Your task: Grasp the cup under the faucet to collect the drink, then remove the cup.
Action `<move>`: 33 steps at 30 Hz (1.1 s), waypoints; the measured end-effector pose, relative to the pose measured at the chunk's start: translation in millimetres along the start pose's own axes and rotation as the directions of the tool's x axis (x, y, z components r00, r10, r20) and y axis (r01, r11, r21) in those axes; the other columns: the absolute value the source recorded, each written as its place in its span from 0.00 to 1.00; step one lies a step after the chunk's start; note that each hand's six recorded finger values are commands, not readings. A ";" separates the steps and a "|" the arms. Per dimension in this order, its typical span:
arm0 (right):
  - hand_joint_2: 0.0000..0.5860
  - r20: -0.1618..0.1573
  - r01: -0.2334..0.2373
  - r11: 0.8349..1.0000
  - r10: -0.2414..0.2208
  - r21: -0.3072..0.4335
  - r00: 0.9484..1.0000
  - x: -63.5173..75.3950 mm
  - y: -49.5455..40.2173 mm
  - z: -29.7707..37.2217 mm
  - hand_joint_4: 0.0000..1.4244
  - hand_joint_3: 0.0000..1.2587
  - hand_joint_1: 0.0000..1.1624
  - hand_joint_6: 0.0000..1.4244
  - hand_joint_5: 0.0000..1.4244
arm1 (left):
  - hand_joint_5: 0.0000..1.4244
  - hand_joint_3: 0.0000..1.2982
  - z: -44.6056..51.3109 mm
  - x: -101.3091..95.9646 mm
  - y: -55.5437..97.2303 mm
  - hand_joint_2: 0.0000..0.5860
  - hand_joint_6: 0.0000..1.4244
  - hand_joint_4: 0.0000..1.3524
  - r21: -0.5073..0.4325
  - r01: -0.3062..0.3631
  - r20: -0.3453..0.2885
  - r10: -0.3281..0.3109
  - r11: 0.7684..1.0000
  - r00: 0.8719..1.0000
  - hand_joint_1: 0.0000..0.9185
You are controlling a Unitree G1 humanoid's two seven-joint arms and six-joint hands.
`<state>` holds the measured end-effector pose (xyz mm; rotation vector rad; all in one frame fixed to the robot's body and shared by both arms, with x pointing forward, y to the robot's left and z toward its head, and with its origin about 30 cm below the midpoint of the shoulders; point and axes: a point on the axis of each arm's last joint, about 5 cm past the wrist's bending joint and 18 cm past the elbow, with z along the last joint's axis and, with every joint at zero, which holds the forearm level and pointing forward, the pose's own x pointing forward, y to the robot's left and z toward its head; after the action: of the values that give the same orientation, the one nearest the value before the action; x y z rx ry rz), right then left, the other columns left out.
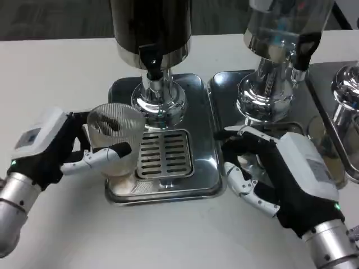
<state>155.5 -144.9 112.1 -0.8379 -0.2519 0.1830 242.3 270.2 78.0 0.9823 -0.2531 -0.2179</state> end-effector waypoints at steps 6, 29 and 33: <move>0.84 -0.002 0.011 1.000 -0.011 0.005 1.000 -0.3 0.8 0.4 0.31 0.30 0.30 0.28 0.31 | 0.63 0.43 5.0 6.8 -8.3 0.33 0.91 0.42 0.005 0.045 0.002 -0.045 0.999 0.999 0.10; 0.84 -0.001 0.040 0.999 -0.040 0.014 0.999 -2.8 0.9 4.0 0.30 0.30 0.30 0.28 0.31 | 0.36 0.29 20.8 34.3 -16.7 0.31 0.53 0.25 0.076 0.132 0.014 -0.133 0.988 0.991 0.04; 0.84 -0.001 0.049 0.999 -0.049 0.014 0.999 -3.1 0.3 4.7 0.30 0.30 0.30 0.28 0.31 | 0.36 0.28 23.2 38.5 -15.1 0.31 0.53 0.24 0.085 0.151 0.026 -0.153 0.985 0.988 0.03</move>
<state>151.2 -142.2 114.5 -0.8167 -0.2699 0.1385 270.7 232.4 81.9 1.0817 -0.2180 -0.3653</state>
